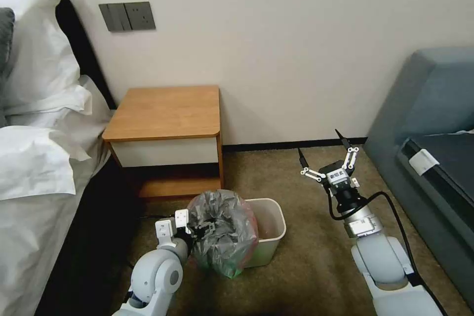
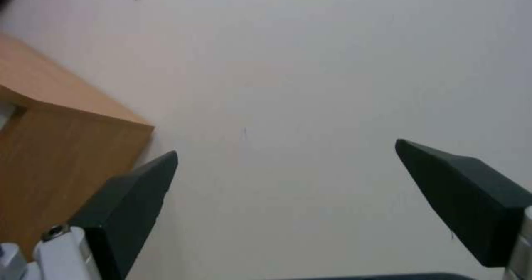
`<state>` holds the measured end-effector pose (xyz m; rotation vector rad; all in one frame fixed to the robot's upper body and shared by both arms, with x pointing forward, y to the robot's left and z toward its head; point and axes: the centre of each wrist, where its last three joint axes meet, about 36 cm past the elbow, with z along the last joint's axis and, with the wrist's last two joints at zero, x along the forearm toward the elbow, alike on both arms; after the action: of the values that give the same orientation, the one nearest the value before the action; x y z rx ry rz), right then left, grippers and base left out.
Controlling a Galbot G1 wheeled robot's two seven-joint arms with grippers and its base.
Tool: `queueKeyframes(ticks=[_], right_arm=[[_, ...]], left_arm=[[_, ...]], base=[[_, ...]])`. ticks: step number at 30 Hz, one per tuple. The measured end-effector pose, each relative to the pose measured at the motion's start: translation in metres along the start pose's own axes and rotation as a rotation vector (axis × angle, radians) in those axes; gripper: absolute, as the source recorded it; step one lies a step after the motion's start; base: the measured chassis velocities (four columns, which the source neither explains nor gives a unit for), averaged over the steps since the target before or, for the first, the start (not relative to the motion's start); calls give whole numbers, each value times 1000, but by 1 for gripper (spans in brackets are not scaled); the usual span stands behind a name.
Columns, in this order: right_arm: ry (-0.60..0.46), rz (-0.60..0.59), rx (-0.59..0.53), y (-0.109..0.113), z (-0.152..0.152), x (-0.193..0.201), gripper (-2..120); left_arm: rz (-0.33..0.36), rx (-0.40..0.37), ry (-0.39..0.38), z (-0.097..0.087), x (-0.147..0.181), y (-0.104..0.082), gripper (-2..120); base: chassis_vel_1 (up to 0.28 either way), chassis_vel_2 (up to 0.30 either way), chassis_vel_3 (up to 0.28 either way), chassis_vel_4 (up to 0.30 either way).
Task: Pick up the garbage bag from the table and place it over the trash can.
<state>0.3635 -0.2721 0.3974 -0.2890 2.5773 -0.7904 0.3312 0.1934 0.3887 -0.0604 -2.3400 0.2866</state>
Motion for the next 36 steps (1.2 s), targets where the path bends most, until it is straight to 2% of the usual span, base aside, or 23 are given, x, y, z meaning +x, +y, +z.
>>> queueKeyframes(ticks=[4,5,8,9,17,21,36], right_arm=[[-2,2,1,-1,0,0,100],[-2,2,1,-1,0,0,100],[-3,3,0,0,0,0,100],[-3,3,0,0,0,0,100],[-5,6,0,-1,-1,0,100],[-7,8,0,-1,-2,0,100],[-15,10,2,0,-6,1,100]], left_arm=[[-3,0,3,1,0,0,59],[-3,0,3,1,0,0,59],[-6,0,2,1,1,0,45],[-6,0,2,1,1,0,45],[-3,2,3,1,4,-1,12],[4,1,1,0,7,-3,7],[50,4,-77,-13,39,-14,5]], base=[[0,0,0,0],[0,0,0,0],[0,0,0,0],[0,0,0,0],[0,0,0,0],[0,0,0,0],[0,0,0,0]])
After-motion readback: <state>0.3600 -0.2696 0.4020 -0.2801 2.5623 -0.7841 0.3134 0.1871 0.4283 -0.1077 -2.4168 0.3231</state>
